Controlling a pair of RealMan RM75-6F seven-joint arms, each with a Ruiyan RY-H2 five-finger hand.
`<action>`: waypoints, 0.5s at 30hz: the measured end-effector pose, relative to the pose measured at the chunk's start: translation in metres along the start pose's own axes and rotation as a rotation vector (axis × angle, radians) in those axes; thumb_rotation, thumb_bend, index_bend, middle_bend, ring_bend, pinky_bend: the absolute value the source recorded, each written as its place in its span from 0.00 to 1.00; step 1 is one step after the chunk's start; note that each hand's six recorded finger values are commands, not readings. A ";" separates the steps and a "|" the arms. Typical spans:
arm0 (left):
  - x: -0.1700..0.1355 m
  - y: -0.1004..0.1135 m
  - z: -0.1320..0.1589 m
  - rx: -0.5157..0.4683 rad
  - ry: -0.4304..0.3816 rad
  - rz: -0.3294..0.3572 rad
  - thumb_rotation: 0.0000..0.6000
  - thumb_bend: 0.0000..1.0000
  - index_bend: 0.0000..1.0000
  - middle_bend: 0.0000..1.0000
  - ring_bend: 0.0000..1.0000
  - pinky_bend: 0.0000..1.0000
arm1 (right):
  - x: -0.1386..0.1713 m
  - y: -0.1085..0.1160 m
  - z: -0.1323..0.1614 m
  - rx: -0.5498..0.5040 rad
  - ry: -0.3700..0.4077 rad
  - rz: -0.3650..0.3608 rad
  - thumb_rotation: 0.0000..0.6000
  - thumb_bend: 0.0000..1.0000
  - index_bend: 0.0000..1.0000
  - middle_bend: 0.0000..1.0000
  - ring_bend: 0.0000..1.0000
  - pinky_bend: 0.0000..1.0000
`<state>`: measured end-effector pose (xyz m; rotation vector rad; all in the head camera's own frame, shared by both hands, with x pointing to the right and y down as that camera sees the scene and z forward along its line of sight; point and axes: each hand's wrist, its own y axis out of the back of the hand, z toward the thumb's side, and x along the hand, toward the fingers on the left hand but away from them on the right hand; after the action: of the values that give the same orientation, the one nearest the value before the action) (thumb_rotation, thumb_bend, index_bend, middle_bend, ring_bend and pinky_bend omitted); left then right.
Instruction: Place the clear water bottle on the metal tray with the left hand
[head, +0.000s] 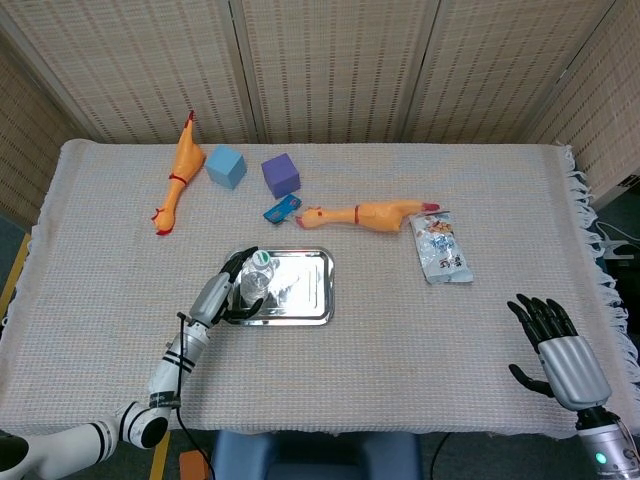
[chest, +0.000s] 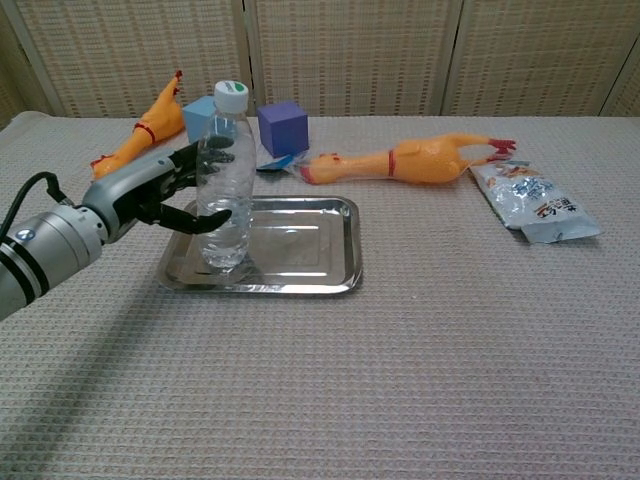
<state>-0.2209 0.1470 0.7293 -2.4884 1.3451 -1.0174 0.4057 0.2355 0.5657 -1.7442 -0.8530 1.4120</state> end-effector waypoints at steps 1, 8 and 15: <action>0.000 0.000 0.000 -0.003 0.002 0.001 1.00 0.37 0.00 0.00 0.00 0.02 | 0.000 0.000 0.000 0.001 0.000 0.002 1.00 0.18 0.00 0.00 0.00 0.00; -0.001 0.003 0.002 0.003 -0.003 -0.001 1.00 0.35 0.00 0.00 0.00 0.00 | 0.000 0.001 0.000 -0.004 -0.002 -0.004 1.00 0.18 0.00 0.00 0.00 0.00; -0.005 0.011 0.005 0.052 -0.032 0.027 1.00 0.31 0.00 0.00 0.00 0.00 | 0.000 0.001 0.000 -0.006 0.001 -0.001 1.00 0.18 0.00 0.00 0.00 0.00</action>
<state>-0.2272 0.1438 0.7187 -2.4317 1.3230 -0.9900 0.4055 0.2350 0.5646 -1.7484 -0.8578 1.4089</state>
